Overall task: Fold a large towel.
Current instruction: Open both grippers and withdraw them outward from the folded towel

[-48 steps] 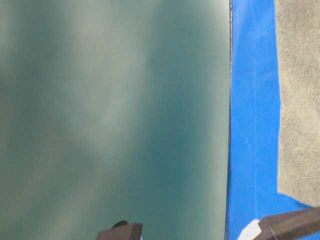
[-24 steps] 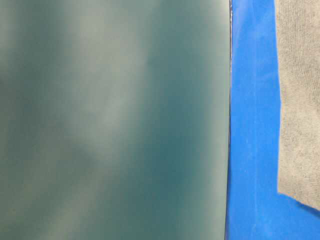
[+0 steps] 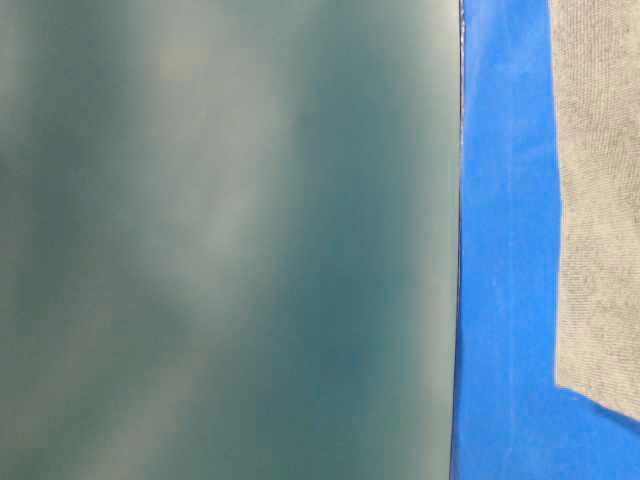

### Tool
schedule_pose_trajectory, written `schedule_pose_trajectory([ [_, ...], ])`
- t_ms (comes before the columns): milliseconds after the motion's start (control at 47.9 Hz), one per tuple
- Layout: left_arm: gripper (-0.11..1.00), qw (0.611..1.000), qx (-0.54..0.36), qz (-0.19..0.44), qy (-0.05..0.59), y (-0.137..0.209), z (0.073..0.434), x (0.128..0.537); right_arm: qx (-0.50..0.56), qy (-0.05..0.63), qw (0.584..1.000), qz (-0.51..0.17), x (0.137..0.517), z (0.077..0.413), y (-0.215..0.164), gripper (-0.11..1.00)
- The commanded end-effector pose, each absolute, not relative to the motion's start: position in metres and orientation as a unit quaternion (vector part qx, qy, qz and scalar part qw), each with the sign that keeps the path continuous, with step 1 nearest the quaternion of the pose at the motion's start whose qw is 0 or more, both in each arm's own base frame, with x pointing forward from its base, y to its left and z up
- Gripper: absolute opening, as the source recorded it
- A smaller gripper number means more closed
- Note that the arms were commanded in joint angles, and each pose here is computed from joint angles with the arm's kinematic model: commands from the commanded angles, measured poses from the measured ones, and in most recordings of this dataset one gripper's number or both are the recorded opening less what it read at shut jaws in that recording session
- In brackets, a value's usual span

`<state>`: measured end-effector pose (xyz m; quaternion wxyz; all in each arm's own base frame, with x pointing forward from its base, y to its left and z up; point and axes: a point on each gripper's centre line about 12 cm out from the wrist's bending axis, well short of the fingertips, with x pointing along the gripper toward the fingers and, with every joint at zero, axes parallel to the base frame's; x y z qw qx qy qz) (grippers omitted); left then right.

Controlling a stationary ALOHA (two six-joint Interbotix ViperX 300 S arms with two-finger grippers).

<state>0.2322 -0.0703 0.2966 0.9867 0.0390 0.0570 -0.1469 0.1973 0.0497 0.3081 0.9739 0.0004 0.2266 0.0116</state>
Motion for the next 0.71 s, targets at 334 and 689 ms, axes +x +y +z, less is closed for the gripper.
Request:
schedule_pose_trajectory([
  [334,0.64,0.997,0.027,-0.060,0.031,-0.020,0.268,0.168,0.037,0.174,0.981,-0.082,0.152,0.268,0.000,0.59],
  [689,0.64,0.996,-0.011,0.015,0.083,0.005,0.220,0.154,0.105,0.241,0.948,-0.179,0.151,0.212,-0.015,0.55],
])
